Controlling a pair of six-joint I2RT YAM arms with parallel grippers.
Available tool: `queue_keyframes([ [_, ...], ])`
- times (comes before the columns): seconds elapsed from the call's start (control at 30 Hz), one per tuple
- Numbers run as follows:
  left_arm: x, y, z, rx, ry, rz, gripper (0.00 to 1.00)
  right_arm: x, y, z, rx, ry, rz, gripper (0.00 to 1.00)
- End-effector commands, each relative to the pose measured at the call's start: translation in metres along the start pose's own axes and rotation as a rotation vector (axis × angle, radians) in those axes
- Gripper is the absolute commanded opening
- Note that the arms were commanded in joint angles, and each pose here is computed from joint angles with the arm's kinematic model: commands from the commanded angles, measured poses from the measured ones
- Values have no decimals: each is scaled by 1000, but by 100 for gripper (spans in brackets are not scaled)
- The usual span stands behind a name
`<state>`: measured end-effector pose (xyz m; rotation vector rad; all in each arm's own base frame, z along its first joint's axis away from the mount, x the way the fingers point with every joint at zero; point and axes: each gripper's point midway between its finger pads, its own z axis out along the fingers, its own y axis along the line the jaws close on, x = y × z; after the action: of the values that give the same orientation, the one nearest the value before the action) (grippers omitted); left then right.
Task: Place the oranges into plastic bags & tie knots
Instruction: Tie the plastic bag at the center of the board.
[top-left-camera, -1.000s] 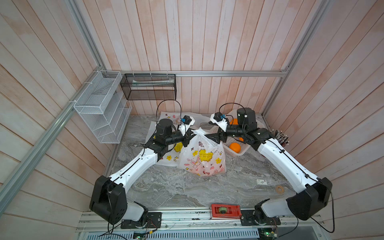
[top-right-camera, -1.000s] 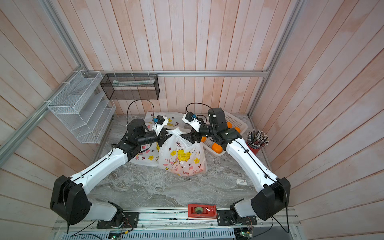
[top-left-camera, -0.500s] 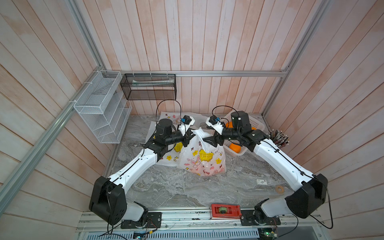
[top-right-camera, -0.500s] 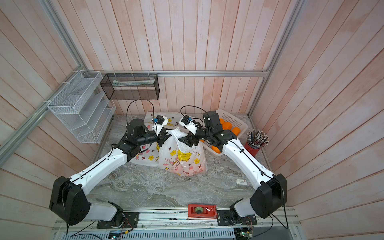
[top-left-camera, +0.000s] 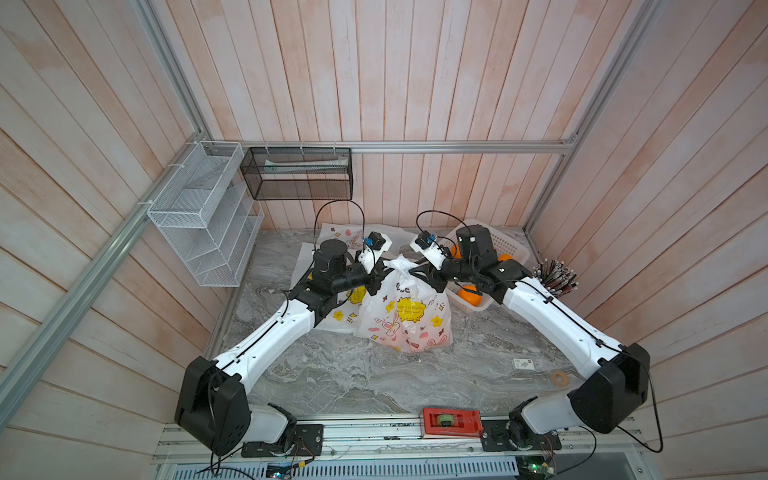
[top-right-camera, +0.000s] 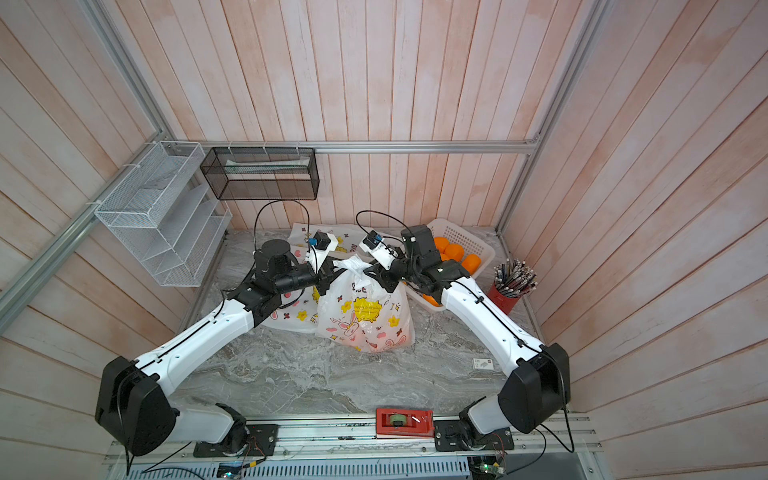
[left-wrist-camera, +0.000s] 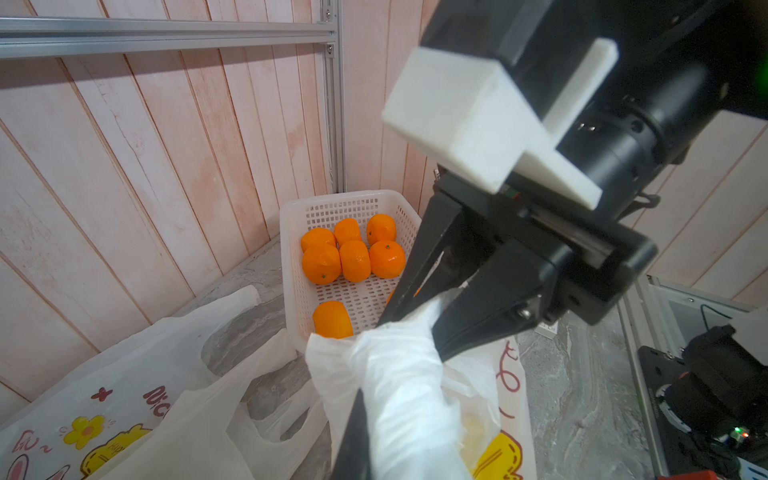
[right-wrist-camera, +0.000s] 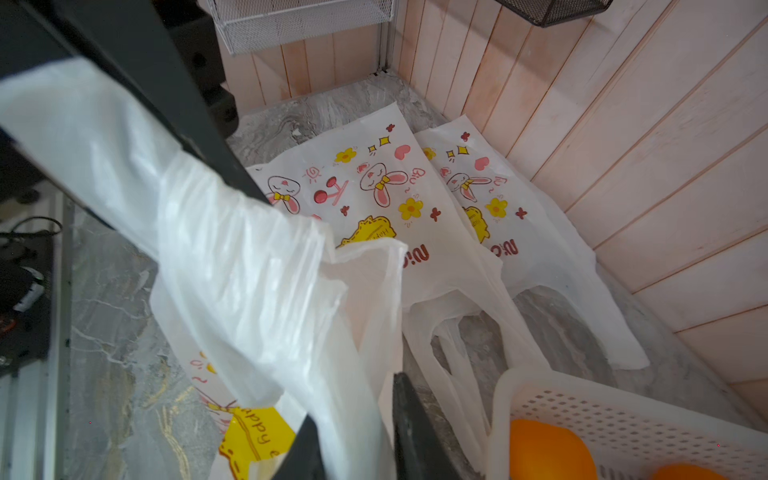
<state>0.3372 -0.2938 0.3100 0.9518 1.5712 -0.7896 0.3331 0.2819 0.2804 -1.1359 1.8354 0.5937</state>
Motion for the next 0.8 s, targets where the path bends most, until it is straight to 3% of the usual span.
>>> queue_keyframes([
  [0.0,-1,-2,-5,-22,6,-3,0,-13,-15,-16,119,-20,-12,14],
  [0.1,2,-3,-4,-22,16,-14,0,-21,-24,-23,183,-45,-27,0],
  [0.4,6,-9,-2,-1,32,-48,0,-40,-45,-36,333,-121,-77,0],
  [0.63,0,-6,-2,-11,21,-129,0,-26,-45,-25,358,-140,-90,0],
  [0.67,0,-2,-2,-35,26,-146,0,-25,-41,-24,341,-146,-91,2],
  [0.77,1,5,0,-70,37,-176,0,-24,-27,-29,279,-148,-101,28],
])
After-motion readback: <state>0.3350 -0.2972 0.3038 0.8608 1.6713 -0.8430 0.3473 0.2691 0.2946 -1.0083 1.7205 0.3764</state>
